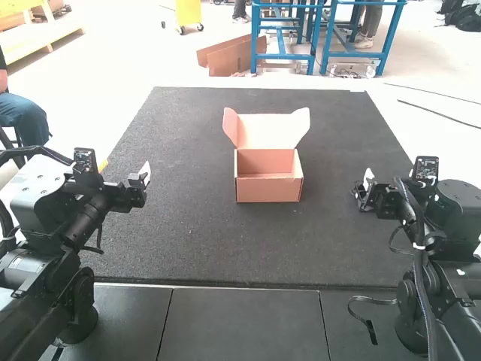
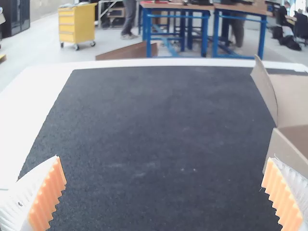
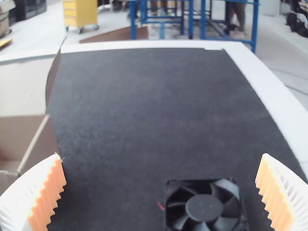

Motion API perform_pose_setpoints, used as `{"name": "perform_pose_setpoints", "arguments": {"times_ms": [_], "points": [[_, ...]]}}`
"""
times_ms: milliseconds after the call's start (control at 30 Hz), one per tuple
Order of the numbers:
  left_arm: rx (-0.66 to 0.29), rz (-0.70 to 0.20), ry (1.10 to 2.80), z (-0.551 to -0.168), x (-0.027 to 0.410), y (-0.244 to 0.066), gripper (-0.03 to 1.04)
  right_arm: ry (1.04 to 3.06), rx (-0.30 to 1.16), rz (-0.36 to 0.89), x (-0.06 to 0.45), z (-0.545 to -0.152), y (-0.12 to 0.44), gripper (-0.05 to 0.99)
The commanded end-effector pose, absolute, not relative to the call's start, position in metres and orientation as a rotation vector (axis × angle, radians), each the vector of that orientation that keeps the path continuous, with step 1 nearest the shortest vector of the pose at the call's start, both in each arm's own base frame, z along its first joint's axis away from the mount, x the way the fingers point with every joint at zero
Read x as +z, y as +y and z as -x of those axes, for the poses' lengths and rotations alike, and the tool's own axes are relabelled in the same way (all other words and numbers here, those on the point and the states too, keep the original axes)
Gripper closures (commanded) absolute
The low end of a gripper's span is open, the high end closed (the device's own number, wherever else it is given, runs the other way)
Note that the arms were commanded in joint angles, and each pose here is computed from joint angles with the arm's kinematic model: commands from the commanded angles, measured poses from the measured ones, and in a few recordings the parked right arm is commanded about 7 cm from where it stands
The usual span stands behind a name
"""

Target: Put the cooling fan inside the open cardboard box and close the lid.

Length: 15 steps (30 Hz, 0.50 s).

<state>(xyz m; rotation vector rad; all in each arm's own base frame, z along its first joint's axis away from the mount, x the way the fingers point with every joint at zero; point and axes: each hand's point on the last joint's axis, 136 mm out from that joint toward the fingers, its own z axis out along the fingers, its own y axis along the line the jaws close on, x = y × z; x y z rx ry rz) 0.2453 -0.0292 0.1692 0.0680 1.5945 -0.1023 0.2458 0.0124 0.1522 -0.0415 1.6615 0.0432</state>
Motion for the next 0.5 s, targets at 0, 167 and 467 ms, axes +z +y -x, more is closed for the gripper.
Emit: {"name": "perform_pose_setpoints", "arguments": {"times_ms": [0,167,467], "points": [[-0.089,-0.072,1.582,-0.2453,0.1701,-0.0275,0.04,1.659,0.033,0.023,0.1517,-0.2456,0.0084,0.02],[-0.083,-0.078,1.580,-0.2453,0.1709,-0.0275,0.04,1.658,0.033,0.023,0.1521,-0.2456,0.0084,0.02],[-0.083,-0.078,1.579,-0.2453,0.1708,-0.0275,0.04,1.659,0.036,0.024,0.1517,-0.2457,0.0092,0.02]]}}
